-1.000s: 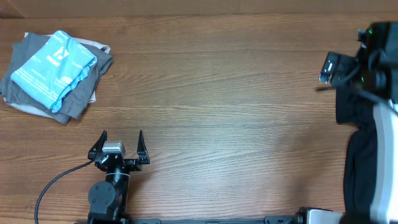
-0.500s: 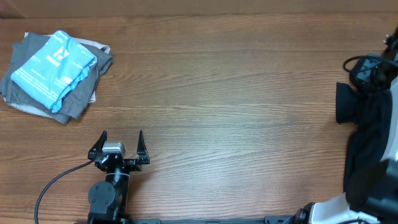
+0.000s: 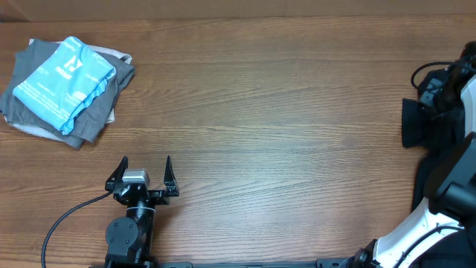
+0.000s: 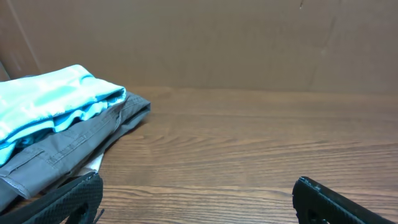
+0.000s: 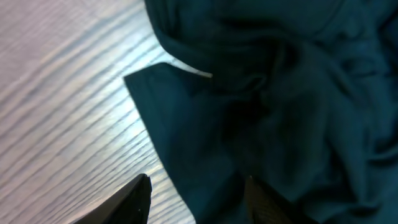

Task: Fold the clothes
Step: 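Reach the right gripper to the black shirt and pinch its edge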

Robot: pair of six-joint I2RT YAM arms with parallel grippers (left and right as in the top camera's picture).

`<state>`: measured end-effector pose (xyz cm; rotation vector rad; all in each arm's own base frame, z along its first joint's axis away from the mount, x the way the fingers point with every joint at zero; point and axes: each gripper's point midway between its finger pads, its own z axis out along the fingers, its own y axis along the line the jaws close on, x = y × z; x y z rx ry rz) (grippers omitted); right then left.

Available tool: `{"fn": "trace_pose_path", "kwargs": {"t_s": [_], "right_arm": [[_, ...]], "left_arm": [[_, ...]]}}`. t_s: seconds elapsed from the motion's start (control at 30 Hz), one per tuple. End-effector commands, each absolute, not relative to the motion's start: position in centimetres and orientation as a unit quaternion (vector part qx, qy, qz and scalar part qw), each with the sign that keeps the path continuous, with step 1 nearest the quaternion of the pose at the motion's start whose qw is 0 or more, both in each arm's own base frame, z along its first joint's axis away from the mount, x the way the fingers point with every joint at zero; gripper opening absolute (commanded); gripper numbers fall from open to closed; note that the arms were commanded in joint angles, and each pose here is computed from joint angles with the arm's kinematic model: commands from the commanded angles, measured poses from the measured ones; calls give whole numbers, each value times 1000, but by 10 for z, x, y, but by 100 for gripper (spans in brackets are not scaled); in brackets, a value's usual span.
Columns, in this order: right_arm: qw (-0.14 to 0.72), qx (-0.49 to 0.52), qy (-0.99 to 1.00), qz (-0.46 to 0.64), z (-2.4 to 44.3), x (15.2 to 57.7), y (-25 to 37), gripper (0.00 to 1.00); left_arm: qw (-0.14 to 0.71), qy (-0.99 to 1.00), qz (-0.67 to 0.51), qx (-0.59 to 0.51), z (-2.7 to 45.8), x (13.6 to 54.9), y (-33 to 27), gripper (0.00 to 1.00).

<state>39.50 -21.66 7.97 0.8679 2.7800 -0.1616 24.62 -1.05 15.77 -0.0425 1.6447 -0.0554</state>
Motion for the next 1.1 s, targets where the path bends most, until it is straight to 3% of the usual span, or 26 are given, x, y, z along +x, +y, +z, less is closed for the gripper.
{"fn": "trace_pose_path", "kwargs": {"t_s": [0.0, 0.33, 0.83, 1.0, 1.07], "right_arm": [[102, 308, 944, -54, 63, 396, -230, 53], [92, 364, 925, -53, 41, 383, -259, 58], [77, 370, 925, -50, 16, 372, -257, 63], [75, 370, 925, -50, 15, 371, -256, 46], [71, 370, 925, -49, 13, 369, -255, 44]], "left_arm": [[683, 730, -20, -9, 159, 246, -12, 100], [683, 730, -20, -9, 159, 246, -12, 100], [683, 730, -20, -9, 159, 246, -12, 100], [683, 730, -20, -9, 159, 246, -12, 100], [683, 730, -20, -9, 159, 246, -12, 100]]}}
